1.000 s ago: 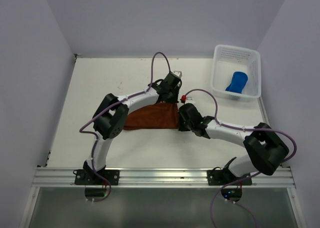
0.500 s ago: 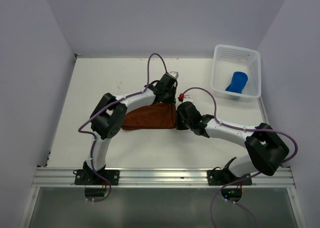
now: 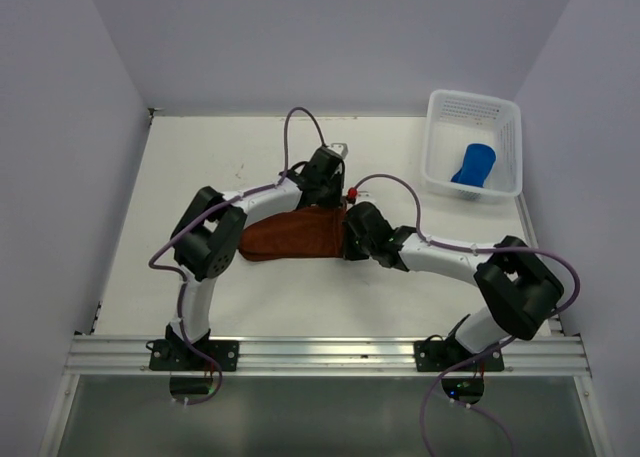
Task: Roll the towels
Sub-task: Roll the towel
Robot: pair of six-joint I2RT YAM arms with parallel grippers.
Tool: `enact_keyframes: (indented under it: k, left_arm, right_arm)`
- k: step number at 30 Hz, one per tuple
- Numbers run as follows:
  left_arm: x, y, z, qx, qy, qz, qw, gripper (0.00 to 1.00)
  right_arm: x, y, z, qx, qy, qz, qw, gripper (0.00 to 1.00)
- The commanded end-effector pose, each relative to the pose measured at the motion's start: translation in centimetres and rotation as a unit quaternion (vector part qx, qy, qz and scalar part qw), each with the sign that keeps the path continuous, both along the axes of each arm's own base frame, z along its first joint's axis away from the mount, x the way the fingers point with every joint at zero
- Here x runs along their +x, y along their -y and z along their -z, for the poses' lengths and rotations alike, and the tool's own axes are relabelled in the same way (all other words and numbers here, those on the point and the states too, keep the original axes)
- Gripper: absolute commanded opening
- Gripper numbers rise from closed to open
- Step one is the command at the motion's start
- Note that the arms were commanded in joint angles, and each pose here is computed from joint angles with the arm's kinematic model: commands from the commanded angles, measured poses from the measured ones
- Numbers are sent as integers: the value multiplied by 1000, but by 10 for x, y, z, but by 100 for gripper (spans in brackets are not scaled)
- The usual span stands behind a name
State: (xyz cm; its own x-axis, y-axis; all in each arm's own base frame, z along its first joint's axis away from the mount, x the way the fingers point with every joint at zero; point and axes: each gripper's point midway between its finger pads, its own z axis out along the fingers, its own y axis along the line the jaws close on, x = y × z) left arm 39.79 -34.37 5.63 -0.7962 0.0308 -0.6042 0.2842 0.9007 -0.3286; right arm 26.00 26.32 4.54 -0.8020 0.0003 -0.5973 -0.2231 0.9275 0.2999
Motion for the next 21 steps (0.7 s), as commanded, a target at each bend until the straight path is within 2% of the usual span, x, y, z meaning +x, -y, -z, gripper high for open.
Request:
enact_keyframes:
  k: [1,13,19,21]
  left_arm:
    - [24,-5,-39,-33,61,-12,998,0]
    - [27,-18,-23,-17,62,-10,998,0]
    - [21,-25,-6,-8,52,-12,999,0]
    - [19,-28,0,-6,48,-14,999,0]
  right_arm:
    - [-4,-17,-5,22,-14,-16,1000,0]
    - [-5,-29,0,39,-26,-24,999,4]
    - [-2,-31,-17,60,-19,-16,998,12]
    - [2,-33,-26,68,-14,-17,997,18]
